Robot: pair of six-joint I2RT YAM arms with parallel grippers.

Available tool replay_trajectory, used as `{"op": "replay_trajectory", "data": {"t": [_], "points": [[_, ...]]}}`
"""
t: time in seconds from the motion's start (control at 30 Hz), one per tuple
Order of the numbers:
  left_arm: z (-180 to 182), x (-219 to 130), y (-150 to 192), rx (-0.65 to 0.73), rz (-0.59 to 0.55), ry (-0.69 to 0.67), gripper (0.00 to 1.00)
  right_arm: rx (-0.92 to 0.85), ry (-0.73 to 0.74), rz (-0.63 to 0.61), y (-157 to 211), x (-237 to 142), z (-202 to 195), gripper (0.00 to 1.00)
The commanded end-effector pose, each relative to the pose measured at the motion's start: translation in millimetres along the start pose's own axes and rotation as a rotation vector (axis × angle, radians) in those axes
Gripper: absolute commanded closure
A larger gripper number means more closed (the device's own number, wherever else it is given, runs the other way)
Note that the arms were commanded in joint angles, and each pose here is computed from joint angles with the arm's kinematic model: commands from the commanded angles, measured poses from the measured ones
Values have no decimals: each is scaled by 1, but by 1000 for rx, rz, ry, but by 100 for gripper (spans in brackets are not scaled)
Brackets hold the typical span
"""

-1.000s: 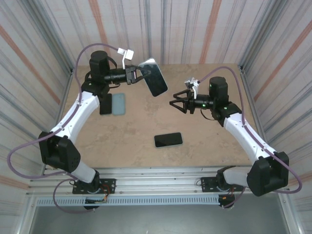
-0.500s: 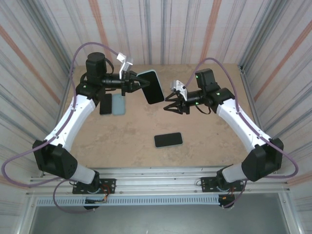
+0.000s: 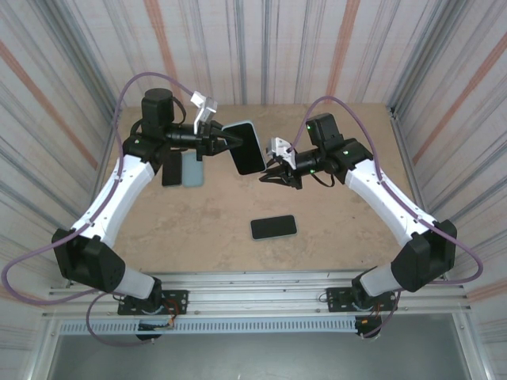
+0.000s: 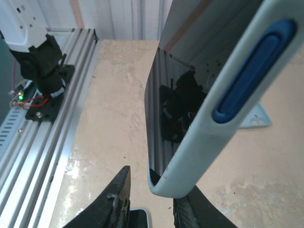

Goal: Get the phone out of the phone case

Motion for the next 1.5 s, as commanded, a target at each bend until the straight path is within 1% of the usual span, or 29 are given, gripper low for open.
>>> {"op": "replay_trajectory", "data": {"t": [0.0,0.13,0.43,0.53,0.7,0.97,1.03,1.2,1.27,1.47], "points": [[-20,-7,-6,68,-10,24,100,-42,6,18,-6,0,-2,75],[-19,-7,-5,58,-8,30,100,-54,16,25,-7,1,-3,77],[-18,-7,-2,50,1,24,100,-70,25,23,-11,-1,-4,78],[-16,-6,-1,47,3,16,100,-64,21,32,-10,-1,-4,81],[-18,-7,-3,40,3,28,100,-60,2,48,-8,1,-3,83],[-24,-6,3,-2,22,67,100,-95,30,53,-11,4,-7,85],[-26,-5,6,-14,30,75,100,-105,47,55,-13,4,-10,85],[-32,-2,10,-57,50,108,100,-137,130,107,-12,2,-23,87],[-35,0,13,-77,61,117,100,-165,192,105,-14,0,-31,87],[-40,3,21,-121,82,141,100,-232,307,70,-26,-9,-42,89]]}}
Point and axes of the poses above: each hand's point on the last joint's axis, 136 mm out from that joint toward the fingers, its own x axis out along the fingers, its own z axis along the line the jaws close on, y = z × x, the point moved 3 cm from there along -x, back along the fingers, and after that the axes turned 12 degrees about -x, right-handed, at the moved point
